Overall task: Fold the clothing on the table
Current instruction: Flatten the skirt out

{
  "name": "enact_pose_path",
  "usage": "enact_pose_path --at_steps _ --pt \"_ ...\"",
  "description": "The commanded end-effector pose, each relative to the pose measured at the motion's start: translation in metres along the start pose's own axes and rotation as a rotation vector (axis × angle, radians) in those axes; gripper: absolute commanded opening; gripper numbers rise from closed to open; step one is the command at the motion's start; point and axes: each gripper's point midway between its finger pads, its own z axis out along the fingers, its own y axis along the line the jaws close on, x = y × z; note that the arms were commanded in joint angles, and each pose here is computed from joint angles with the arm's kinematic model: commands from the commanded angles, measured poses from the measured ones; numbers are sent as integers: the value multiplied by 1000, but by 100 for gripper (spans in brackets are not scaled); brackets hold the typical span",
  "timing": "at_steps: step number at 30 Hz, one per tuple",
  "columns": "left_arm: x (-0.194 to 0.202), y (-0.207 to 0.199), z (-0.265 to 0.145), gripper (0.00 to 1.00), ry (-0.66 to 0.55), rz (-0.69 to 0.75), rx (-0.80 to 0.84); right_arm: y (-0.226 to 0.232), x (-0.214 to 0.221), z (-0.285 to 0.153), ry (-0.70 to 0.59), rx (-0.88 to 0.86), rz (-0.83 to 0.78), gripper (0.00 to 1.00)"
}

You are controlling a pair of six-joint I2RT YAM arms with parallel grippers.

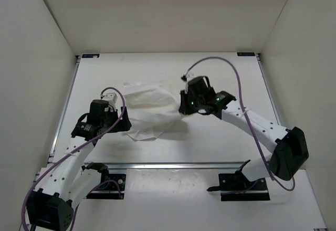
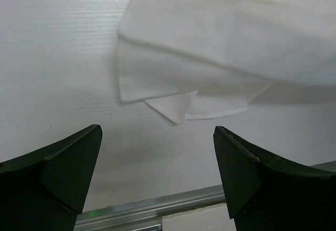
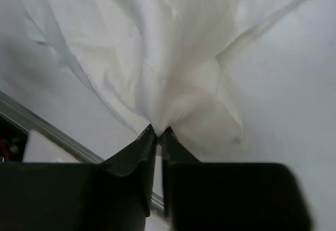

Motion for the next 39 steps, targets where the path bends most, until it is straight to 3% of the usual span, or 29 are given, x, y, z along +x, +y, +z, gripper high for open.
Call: enact_pose_path --at_steps 1,3,4,7,14,27,35,38,39 --pt "-1 -2 2 98 -8 -9 9 -2 93 6 203 -58 61 12" --pt "0 0 5 98 5 -14 6 3 110 0 217 -77 -1 27" --pt "0 -1 6 99 8 -4 4 2 115 -5 199 -64 -58 29" --pt "3 -1 8 99 24 -11 4 -10 121 -12 169 -23 -162 22" --pt "2 -1 7 99 10 -16 -8 -29 150 -4 191 14 -467 23" --pt "0 -3 7 99 -11 -12 8 -25 157 38 187 95 -724 49" --pt "-2 -5 5 98 -29 -11 30 -48 173 67 257 199 -779 48" --pt "-3 -5 4 99 -37 -15 34 -54 171 76 264 238 -754 38" --pt "-4 -4 4 99 -41 -18 33 -56 166 78 256 250 -734 23"
